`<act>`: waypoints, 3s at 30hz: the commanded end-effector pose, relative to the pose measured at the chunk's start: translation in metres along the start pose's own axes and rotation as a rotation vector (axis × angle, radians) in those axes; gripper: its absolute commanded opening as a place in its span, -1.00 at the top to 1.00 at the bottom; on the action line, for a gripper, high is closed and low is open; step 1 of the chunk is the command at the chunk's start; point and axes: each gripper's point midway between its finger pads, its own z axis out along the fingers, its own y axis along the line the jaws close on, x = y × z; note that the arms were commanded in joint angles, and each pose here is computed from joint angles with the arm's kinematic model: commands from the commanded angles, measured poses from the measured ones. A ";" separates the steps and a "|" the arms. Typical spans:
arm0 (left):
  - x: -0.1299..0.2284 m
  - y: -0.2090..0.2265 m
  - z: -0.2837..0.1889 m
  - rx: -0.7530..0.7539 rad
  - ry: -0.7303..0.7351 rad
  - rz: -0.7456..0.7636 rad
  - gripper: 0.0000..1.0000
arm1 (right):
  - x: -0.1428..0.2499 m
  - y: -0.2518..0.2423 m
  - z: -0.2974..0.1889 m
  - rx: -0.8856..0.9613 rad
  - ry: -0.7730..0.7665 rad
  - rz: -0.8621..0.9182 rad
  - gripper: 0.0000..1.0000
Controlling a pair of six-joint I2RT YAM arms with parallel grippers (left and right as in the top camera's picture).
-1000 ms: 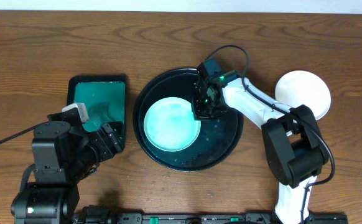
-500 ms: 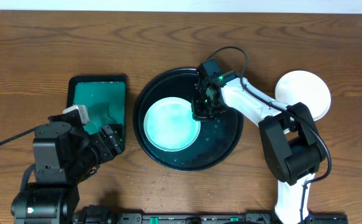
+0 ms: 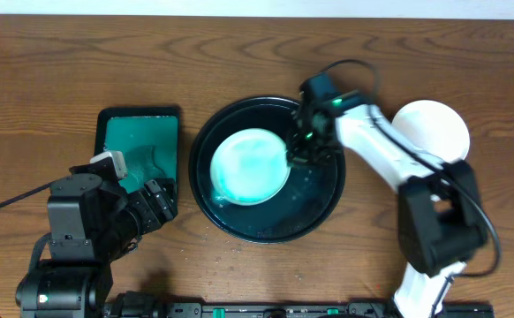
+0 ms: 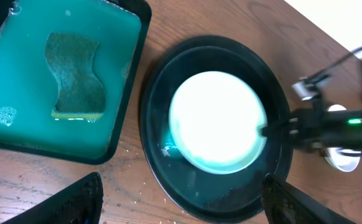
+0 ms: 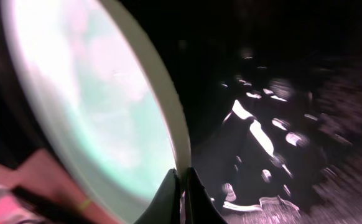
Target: Clean dirty plates on tray and stack at the side
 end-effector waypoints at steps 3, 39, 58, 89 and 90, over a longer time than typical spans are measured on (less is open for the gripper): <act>0.002 -0.003 0.000 0.015 0.011 0.015 -0.63 | -0.007 -0.004 -0.039 -0.083 -0.041 0.057 0.97; 0.004 -0.002 0.000 0.011 0.019 0.013 -0.63 | -0.062 -0.033 0.039 0.116 -0.155 -0.175 -0.09; 0.007 0.000 0.000 0.004 0.031 0.010 -0.64 | -0.037 -0.045 0.080 0.062 0.012 -0.112 0.98; 0.007 0.000 0.000 0.004 0.031 0.010 -0.64 | -0.019 0.043 -0.032 -0.485 0.001 -0.266 0.97; 0.007 0.000 0.000 0.004 0.031 0.010 -0.63 | -0.019 0.046 -0.037 -0.488 -0.014 -0.294 0.97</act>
